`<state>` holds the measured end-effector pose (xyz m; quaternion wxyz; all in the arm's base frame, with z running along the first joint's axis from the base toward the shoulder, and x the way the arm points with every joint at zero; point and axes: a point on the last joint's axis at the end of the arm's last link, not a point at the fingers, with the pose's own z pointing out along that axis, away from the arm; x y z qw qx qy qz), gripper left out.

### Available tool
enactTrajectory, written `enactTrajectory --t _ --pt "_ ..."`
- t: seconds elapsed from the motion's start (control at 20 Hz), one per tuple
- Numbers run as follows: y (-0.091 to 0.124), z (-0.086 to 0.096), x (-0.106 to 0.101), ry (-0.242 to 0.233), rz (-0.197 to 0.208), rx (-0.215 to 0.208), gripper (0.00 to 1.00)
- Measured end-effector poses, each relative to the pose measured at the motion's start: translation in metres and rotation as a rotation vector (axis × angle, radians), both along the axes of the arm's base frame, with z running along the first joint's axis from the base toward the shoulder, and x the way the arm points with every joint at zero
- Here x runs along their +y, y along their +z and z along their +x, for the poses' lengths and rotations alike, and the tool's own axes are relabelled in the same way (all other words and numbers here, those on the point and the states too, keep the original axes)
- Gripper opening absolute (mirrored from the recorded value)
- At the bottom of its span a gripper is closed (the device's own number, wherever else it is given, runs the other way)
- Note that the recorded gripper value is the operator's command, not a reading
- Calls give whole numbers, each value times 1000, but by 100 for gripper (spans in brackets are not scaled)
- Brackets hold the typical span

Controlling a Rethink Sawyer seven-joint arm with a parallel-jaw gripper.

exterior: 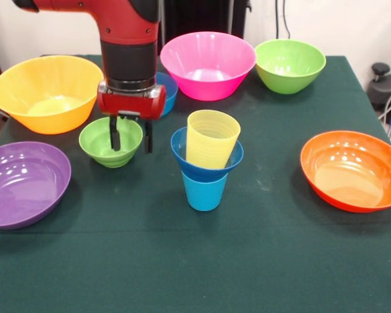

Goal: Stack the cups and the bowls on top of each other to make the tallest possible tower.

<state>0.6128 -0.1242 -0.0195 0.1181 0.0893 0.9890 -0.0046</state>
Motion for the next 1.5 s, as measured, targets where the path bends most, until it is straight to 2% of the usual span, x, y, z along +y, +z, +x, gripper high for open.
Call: enactTrajectory --t 0.5,0.75,0.8,1.5 --pt "-28 2 0 -5 13 13 100" --pt "-33 -1 5 0 19 21 100" --pt "-33 0 8 6 19 21 0" --pt "-11 10 8 32 -34 -3 0"
